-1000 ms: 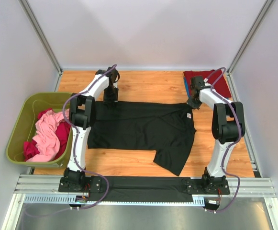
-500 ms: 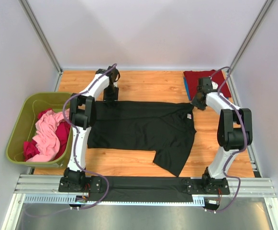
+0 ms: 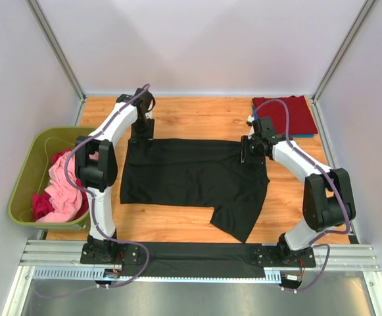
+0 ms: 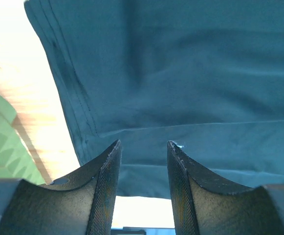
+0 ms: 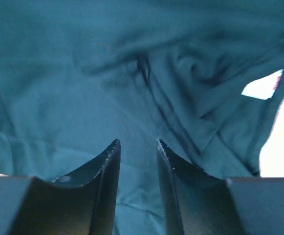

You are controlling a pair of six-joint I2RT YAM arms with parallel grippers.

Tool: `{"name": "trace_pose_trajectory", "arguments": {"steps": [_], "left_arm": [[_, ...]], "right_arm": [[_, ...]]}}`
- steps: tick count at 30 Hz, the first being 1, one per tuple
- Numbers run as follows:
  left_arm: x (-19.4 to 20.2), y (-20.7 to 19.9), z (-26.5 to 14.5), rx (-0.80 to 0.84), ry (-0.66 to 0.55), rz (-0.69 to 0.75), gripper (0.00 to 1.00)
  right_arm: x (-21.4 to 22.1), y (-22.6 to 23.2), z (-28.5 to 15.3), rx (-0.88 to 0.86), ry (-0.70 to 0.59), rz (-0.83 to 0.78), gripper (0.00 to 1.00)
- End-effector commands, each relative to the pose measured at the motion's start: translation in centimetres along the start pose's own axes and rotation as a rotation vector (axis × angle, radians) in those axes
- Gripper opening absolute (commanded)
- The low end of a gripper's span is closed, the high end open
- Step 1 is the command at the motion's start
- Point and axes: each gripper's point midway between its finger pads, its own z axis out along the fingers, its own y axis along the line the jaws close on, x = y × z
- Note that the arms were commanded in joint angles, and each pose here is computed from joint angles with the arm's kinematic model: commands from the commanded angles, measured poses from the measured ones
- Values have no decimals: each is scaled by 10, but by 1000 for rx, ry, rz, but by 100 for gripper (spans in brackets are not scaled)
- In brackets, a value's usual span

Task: Fold and stack the t-shirts
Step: Fold the tshirt

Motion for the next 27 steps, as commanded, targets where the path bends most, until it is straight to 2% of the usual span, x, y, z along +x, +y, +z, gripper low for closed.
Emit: {"name": "trace_pose_trajectory", "arguments": {"steps": [1, 5, 7, 8, 13, 21, 27], "left_arm": [[7, 15, 7, 12, 34, -22, 49], [10, 25, 10, 24, 55, -57, 49], [10, 21, 11, 81, 68, -74, 49], [10, 21, 11, 88, 75, -75, 49], [4, 29, 15, 46, 86, -71, 49], [17, 43, 21, -35, 139, -79, 48], [24, 50, 27, -58, 136, -142, 47]], "right_arm": [[23, 8, 7, -72, 98, -65, 38], [10, 20, 21, -142, 78, -104, 42], [-4, 24, 29, -154, 65, -118, 43], [0, 22, 40, -152, 94, -128, 45], [-23, 21, 63, -130, 96, -153, 50], [-29, 15, 76, -104, 118, -197, 51], [-22, 14, 73, -117, 126, -228, 45]]}}
